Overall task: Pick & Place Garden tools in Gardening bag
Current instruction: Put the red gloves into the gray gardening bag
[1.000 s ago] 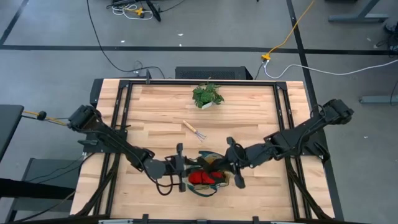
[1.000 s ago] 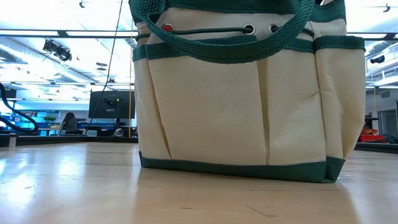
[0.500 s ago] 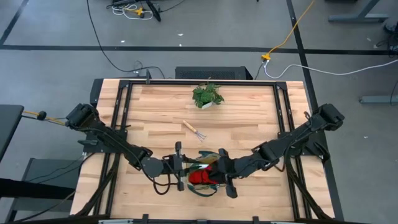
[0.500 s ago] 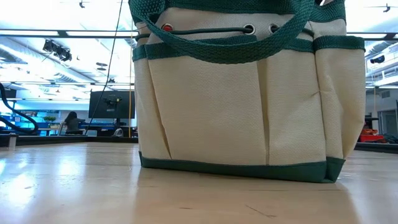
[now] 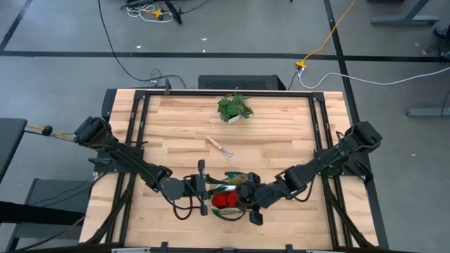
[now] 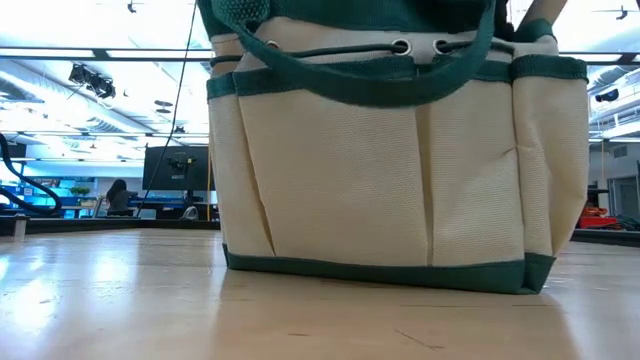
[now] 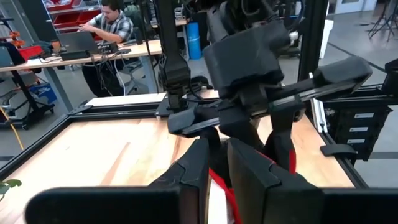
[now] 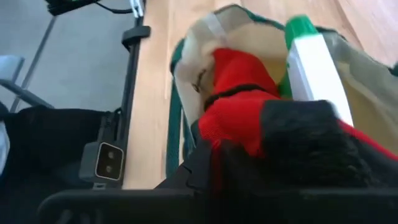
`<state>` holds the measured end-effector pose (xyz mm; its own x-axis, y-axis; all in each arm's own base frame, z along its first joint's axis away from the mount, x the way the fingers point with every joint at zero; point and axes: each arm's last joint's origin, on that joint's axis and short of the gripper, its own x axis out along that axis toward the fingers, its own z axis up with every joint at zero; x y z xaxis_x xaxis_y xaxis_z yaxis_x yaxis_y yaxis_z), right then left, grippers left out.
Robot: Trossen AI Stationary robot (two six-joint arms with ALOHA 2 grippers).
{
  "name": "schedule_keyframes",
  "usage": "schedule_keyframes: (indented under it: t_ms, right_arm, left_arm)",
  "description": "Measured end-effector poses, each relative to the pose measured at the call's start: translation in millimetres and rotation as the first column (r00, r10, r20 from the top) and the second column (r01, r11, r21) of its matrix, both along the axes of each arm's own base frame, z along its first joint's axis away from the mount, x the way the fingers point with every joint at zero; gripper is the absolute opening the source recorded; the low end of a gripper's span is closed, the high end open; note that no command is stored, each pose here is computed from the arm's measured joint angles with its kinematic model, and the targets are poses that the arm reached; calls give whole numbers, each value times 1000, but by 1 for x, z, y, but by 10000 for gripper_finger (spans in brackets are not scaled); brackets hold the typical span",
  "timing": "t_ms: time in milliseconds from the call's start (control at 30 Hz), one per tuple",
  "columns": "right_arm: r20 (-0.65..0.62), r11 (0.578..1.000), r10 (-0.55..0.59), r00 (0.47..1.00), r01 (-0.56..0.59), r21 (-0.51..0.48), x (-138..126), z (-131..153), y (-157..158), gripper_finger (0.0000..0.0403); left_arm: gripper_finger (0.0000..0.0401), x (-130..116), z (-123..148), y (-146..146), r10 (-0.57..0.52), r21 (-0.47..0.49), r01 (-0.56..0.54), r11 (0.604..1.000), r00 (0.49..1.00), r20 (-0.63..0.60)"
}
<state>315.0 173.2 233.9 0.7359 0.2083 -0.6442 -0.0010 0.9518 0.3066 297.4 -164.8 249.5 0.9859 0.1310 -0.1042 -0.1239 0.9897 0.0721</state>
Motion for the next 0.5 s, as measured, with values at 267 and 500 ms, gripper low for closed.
schedule_keyframes:
  t_ms: [267, 500]
  right_arm:
    - [-29, 999, -25, 999, 26, 30, 1, -4, 1, 38]
    - [27, 995, -19, 999, 21, -99, 6, 32, 1, 34]
  left_arm:
    - [67, 0, 0, 0, 0, 1, 0, 1000, 1000, -2]
    - [67, 0, -1, 0, 0, 2, 0, 1000, 1000, -4]
